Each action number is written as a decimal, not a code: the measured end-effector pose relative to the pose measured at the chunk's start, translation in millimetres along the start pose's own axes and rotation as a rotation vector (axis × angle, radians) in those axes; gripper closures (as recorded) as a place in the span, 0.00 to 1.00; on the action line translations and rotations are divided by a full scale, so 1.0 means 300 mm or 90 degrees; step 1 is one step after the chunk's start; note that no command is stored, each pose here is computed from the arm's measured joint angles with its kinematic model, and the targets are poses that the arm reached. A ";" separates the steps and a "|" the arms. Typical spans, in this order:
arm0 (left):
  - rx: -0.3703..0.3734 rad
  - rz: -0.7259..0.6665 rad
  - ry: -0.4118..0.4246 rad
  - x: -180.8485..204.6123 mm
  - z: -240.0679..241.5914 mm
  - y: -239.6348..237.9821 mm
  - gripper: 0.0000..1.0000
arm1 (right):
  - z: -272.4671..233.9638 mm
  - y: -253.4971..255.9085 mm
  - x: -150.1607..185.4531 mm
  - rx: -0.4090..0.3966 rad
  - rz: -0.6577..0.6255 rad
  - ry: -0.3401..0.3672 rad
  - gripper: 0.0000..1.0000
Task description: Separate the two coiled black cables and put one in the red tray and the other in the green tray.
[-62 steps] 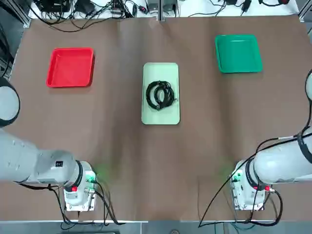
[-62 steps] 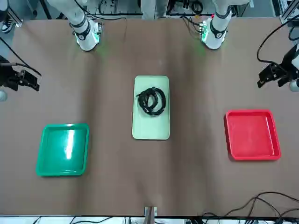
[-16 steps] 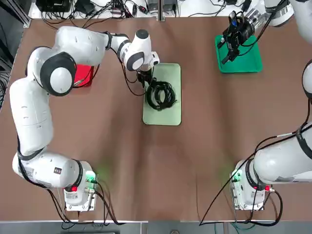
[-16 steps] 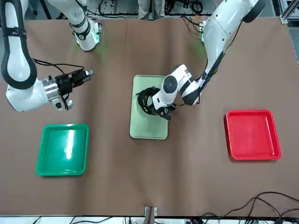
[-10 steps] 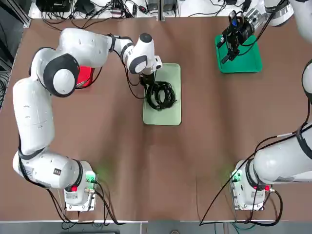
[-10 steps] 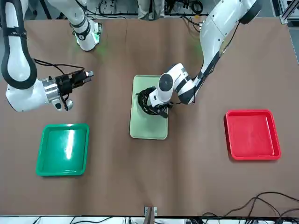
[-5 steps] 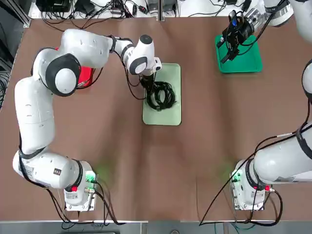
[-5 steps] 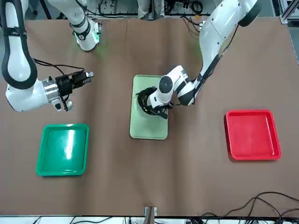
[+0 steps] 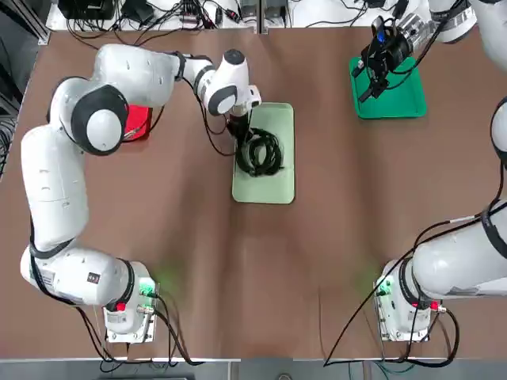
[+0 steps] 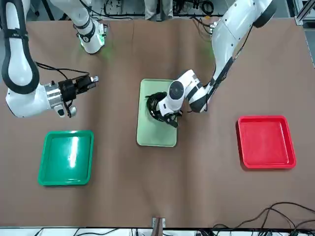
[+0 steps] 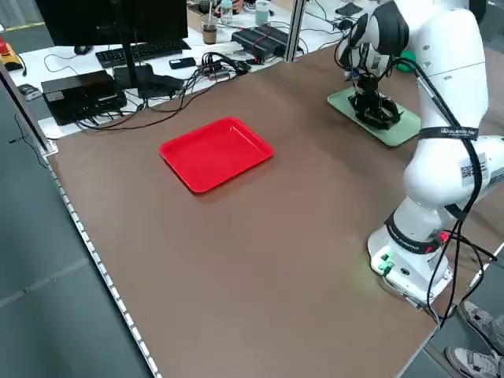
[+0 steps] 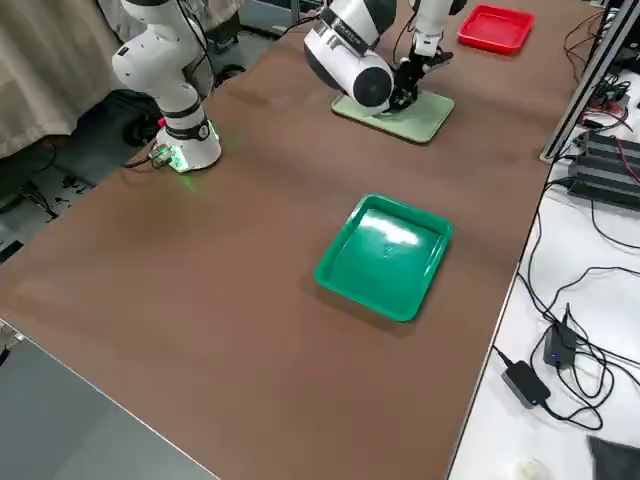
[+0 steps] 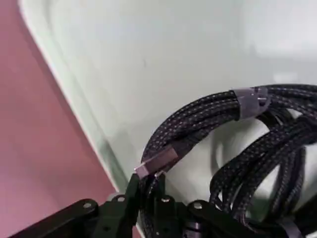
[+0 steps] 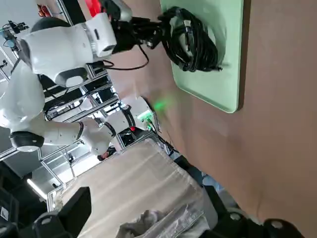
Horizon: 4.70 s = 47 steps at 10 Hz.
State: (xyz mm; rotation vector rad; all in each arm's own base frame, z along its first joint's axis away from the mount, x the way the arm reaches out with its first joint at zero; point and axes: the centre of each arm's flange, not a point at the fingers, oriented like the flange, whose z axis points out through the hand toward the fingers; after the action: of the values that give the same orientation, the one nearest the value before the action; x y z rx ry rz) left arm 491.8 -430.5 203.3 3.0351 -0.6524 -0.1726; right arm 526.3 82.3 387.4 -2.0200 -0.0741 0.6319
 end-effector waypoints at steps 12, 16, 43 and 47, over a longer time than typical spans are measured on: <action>-0.194 -0.068 0.041 0.041 -0.796 0.014 0.85 | 0.102 -0.054 0.070 0.079 -0.059 0.024 0.00; -0.282 -0.095 0.054 0.052 -0.928 0.025 0.85 | 0.189 -0.033 0.140 0.144 -0.116 0.030 0.00; -0.201 -0.133 0.050 0.059 -0.963 -0.165 0.85 | -0.238 0.165 0.154 -0.082 -0.078 0.092 0.84; -0.128 -0.156 0.060 0.007 -0.935 -0.524 0.85 | -0.494 0.346 0.234 -0.239 -0.104 0.162 0.84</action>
State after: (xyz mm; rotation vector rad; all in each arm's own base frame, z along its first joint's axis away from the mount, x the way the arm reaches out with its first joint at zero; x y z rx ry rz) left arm 590.0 -285.8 473.2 2.8968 -0.2396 -0.0925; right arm 634.2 -68.5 329.9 -2.4105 -0.2175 0.2662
